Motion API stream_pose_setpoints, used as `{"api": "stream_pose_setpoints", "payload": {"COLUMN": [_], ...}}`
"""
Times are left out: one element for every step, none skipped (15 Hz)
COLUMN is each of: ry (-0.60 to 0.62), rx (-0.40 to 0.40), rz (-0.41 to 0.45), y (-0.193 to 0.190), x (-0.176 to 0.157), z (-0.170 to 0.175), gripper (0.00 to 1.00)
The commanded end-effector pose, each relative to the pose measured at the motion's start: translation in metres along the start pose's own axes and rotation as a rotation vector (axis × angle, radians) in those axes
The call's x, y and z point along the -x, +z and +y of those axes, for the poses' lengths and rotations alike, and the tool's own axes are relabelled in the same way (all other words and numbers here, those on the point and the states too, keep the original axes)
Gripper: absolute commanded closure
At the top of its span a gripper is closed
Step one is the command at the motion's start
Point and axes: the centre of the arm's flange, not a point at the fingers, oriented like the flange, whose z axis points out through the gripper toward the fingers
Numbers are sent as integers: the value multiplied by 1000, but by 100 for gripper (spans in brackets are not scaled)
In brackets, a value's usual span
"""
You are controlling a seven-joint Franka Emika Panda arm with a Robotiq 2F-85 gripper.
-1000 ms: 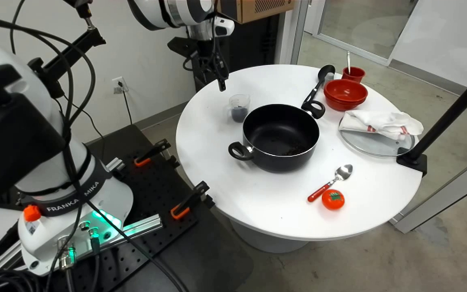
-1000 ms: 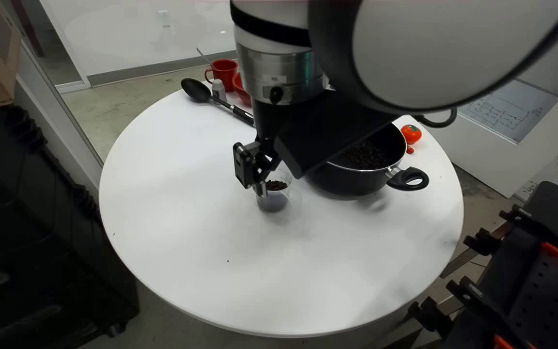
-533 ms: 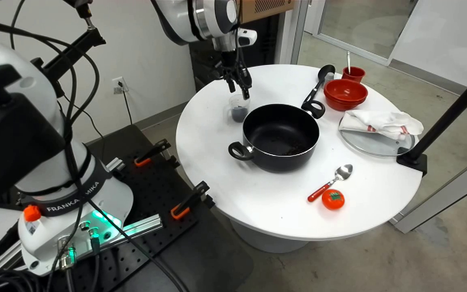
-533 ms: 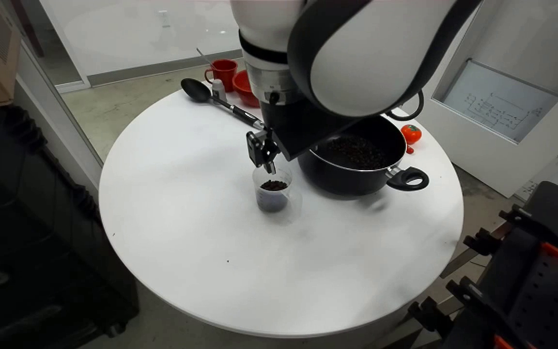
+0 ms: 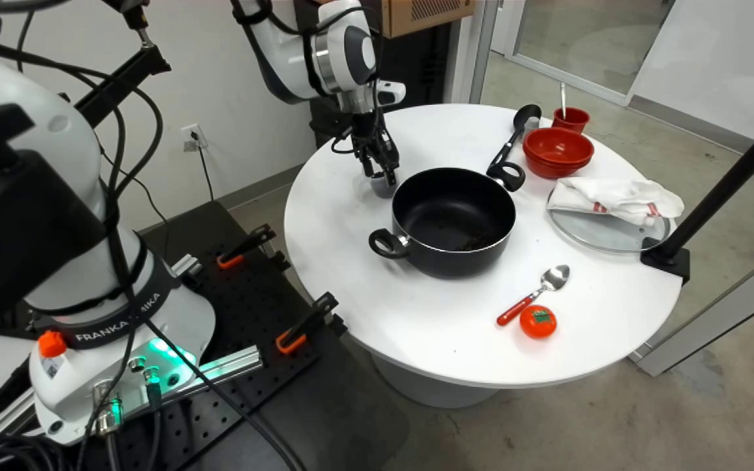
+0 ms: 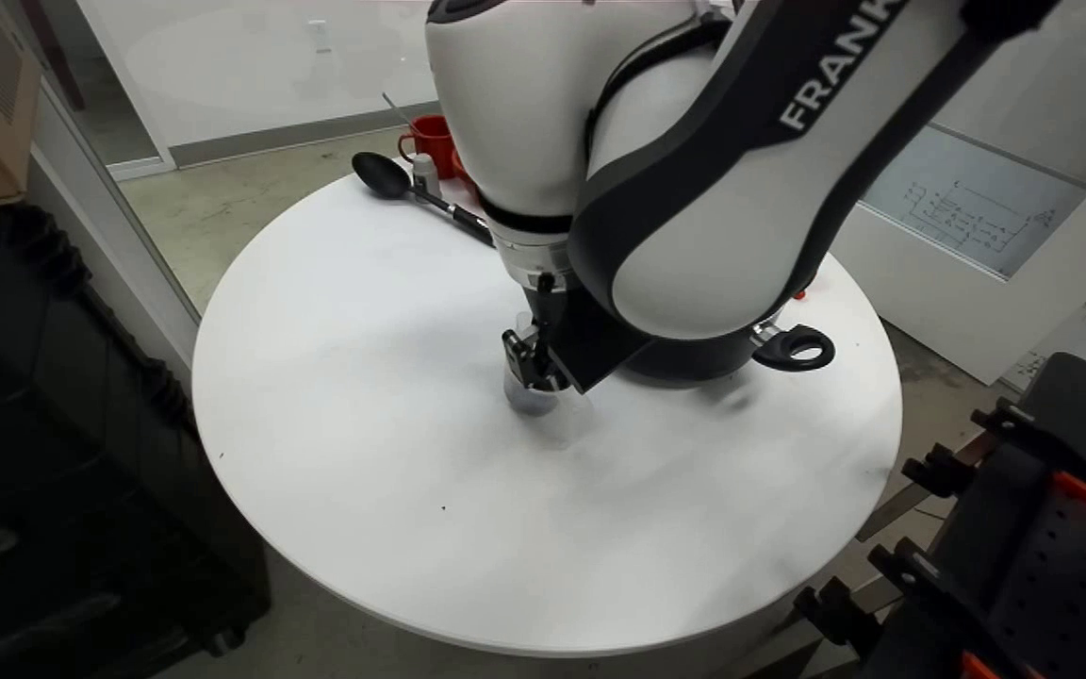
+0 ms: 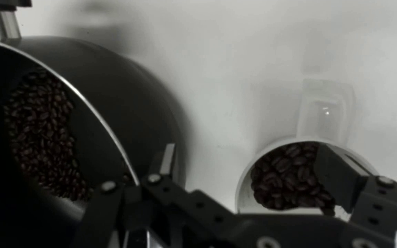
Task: Pour some of the contents of the jug in the pot
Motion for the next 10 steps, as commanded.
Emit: {"api": "stream_pose_setpoints", "payload": {"ry": [3, 4, 8, 11, 16, 25, 37, 52, 74, 97], "rx": [-10, -15, -20, -25, -29, -30, -33, -38, -38, -36], "rz": [48, 54, 61, 67, 72, 82, 82, 77, 75, 71], "y": [-10, -13, -16, -18, -21, -23, -26, -29, -32, -34], "x": [-4, -6, -9, -12, -14, -16, -19, -22, -24, -25], "z": [-9, -10, -10, -9, -7, -5, -2, 1, 5, 9], "gripper": [0, 0, 0, 0, 0, 0, 0, 0, 0, 0]}}
